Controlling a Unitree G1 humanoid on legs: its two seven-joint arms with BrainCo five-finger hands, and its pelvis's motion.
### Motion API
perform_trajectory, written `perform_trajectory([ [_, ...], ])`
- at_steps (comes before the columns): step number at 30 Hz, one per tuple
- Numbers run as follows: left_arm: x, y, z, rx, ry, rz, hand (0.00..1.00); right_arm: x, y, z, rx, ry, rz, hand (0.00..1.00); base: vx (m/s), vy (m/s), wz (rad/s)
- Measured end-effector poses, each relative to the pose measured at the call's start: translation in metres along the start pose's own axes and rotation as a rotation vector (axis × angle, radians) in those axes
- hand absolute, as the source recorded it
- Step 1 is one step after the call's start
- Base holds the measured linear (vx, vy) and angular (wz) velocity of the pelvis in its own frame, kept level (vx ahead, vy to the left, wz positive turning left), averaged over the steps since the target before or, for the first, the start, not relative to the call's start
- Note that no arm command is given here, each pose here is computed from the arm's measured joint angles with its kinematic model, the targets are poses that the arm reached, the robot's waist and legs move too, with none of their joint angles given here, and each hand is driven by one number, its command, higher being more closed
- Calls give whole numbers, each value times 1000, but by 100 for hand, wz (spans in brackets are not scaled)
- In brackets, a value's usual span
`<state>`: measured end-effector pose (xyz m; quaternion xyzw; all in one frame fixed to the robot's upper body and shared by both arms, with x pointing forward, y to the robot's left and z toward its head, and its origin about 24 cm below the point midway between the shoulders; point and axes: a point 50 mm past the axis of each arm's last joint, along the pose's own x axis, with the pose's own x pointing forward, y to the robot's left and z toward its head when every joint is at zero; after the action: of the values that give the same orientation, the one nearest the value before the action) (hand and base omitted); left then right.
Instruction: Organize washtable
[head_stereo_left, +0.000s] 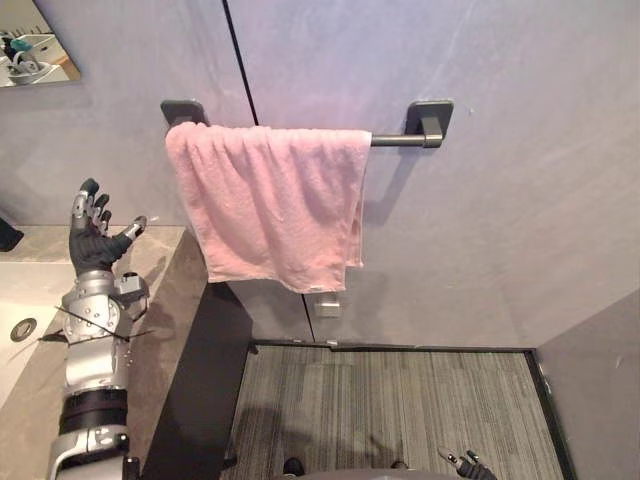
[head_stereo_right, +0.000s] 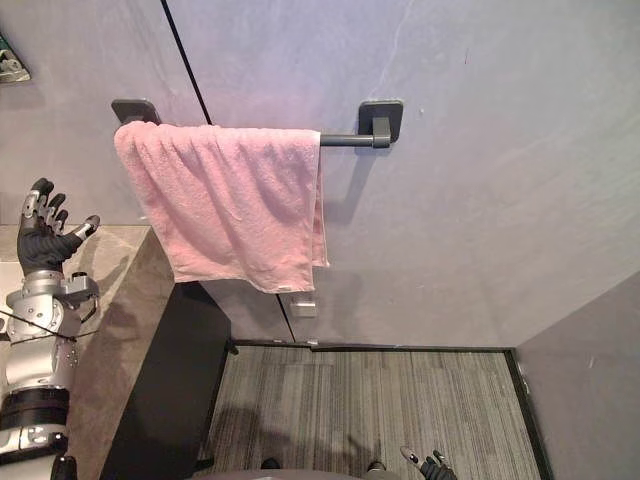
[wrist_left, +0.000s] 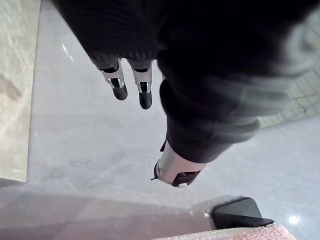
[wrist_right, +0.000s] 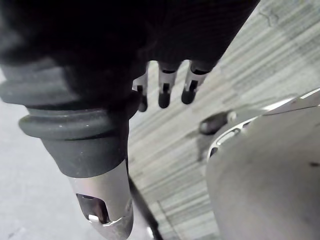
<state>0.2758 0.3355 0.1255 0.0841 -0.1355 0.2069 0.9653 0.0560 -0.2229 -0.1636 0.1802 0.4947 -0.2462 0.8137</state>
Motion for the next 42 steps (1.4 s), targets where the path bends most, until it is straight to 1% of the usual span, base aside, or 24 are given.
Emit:
perform_trajectory([
  [3,5,-1,1,-16,6,-44,0,0,0,0,-17,0,1,0,-61,10,-10],
  [10,14,-16,7,-111,24,-250,0,-1,-3,-2,-15,8,-5,0,-23,4,-3],
  [16,16,-23,8,-78,59,-380,0,0,-2,0,-16,2,17,0,29,-8,-1],
  [18,16,-22,7,-94,74,-418,0,0,-2,0,-17,3,23,0,30,-11,-3],
  [28,18,-30,8,-79,85,-472,0,0,1,2,-27,-1,44,0,-35,-1,-5],
  [31,19,-33,6,-38,104,-504,0,1,2,3,-28,-4,46,0,-49,1,-11],
  [38,26,-34,1,11,146,-489,0,3,8,11,-29,-24,59,0,33,-15,-12],
  [42,26,-35,-9,50,177,-444,0,5,12,18,-31,-43,68,0,70,-33,-9],
])
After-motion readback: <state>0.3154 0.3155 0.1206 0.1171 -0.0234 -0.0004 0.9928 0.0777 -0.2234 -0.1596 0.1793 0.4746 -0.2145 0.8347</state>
